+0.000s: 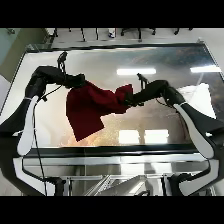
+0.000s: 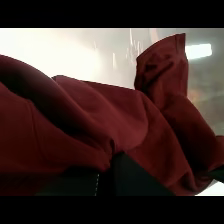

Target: Fold the shirts.

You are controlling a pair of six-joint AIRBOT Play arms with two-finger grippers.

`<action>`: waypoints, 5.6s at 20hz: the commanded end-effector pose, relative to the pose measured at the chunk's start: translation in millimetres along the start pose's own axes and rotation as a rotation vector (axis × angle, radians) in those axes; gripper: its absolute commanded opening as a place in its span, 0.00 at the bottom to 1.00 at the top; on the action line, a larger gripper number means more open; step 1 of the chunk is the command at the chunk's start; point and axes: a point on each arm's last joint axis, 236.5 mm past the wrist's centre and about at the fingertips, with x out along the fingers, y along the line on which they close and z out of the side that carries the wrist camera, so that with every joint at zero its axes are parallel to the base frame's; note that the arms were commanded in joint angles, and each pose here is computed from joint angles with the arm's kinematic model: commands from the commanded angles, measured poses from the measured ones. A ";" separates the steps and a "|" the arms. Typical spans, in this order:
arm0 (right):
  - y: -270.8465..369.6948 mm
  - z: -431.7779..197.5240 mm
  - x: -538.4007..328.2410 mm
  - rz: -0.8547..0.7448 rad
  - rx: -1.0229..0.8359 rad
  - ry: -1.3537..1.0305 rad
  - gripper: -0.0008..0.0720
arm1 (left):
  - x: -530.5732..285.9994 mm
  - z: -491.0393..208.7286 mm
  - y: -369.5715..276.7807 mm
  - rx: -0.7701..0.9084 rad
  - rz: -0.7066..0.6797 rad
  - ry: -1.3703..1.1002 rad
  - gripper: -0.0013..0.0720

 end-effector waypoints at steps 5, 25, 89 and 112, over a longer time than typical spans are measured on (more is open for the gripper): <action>48.6 14.4 -36.9 0.077 -0.165 -0.046 0.04 | -51.9 42.9 -56.3 0.120 -0.060 -0.056 0.04; 171.3 -58.2 -222.5 0.071 -0.399 -0.468 0.04 | -334.6 16.6 -182.4 0.512 0.189 -0.741 0.04; -31.1 -32.8 -72.7 0.025 -0.155 0.023 0.04 | -76.7 -26.5 76.3 -0.150 0.059 0.143 0.04; 279.1 -47.9 -536.2 -0.003 -0.789 -1.178 0.04 | -543.9 6.6 -170.7 0.202 0.194 -1.117 0.04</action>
